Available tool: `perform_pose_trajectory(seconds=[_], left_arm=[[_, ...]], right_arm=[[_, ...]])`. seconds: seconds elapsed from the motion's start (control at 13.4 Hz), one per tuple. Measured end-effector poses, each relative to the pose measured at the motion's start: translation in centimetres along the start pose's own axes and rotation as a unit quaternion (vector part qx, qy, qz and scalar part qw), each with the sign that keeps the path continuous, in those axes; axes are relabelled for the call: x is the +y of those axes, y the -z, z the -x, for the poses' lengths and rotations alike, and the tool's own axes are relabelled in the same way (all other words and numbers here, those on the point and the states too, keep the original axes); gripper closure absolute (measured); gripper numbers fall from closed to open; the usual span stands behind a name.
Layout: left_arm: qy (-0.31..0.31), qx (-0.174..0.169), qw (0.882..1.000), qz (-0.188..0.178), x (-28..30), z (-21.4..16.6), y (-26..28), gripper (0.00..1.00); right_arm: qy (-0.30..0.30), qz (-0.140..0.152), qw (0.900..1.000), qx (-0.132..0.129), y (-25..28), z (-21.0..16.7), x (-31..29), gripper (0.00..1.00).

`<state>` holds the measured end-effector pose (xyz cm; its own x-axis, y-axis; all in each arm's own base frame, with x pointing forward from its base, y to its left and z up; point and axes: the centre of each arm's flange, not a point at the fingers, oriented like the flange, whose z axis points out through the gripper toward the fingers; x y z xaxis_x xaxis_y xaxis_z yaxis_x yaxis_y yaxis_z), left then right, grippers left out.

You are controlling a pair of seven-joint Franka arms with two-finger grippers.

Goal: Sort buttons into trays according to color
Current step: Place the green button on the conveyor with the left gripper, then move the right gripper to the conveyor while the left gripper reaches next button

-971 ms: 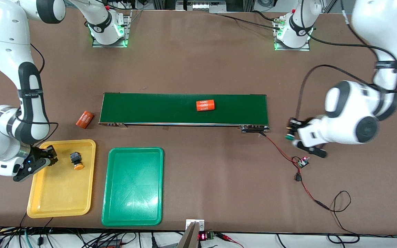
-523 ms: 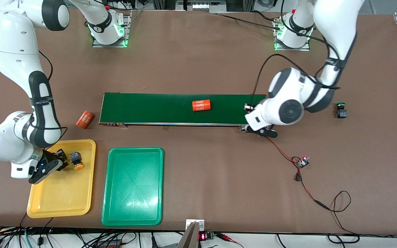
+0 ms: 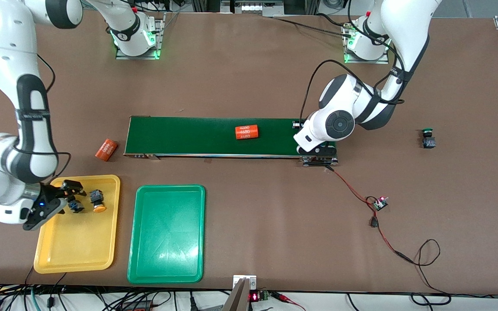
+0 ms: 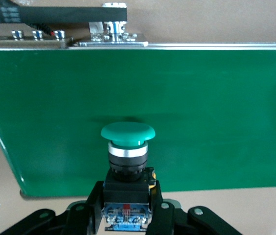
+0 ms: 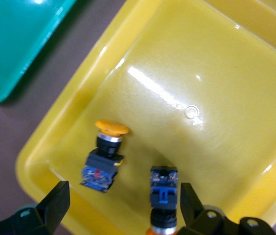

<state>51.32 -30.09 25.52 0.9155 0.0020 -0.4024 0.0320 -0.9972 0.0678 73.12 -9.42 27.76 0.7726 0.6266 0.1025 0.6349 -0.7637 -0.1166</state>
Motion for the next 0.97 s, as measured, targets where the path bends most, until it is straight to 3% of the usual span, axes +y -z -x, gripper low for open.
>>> perform_pose_trajectory(seconds=[0.15, 0.22, 0.6, 0.67, 0.97], left_arm=[[0.004, 0.015, 1.0, 0.008, -0.3, -0.5, 0.2, 0.59], [0.005, 0.021, 1.0, 0.012, -0.4, -0.7, 0.4, 0.54], [0.008, 0.041, 0.999, 0.015, -0.5, 0.1, 3.7, 0.04], [0.015, 0.042, 0.999, 0.013, -1.2, 0.4, 5.5, 0.0], [0.098, 0.058, 0.993, 0.015, -10.5, -1.4, 12.5, 0.0]], right_arm=[[-0.023, -0.011, 1.0, -0.007, 3.0, -0.2, -1.0, 0.0], [-0.036, -0.013, 0.999, -0.011, 4.3, -0.3, -1.6, 0.0], [-0.104, -0.036, 0.994, -0.028, 9.5, -3.5, -7.5, 0.0], [-0.123, -0.042, 0.991, -0.034, 10.4, -4.4, -9.3, 0.0], [-0.203, -0.051, 0.976, -0.056, 13.5, -8.3, -17.1, 0.0]])
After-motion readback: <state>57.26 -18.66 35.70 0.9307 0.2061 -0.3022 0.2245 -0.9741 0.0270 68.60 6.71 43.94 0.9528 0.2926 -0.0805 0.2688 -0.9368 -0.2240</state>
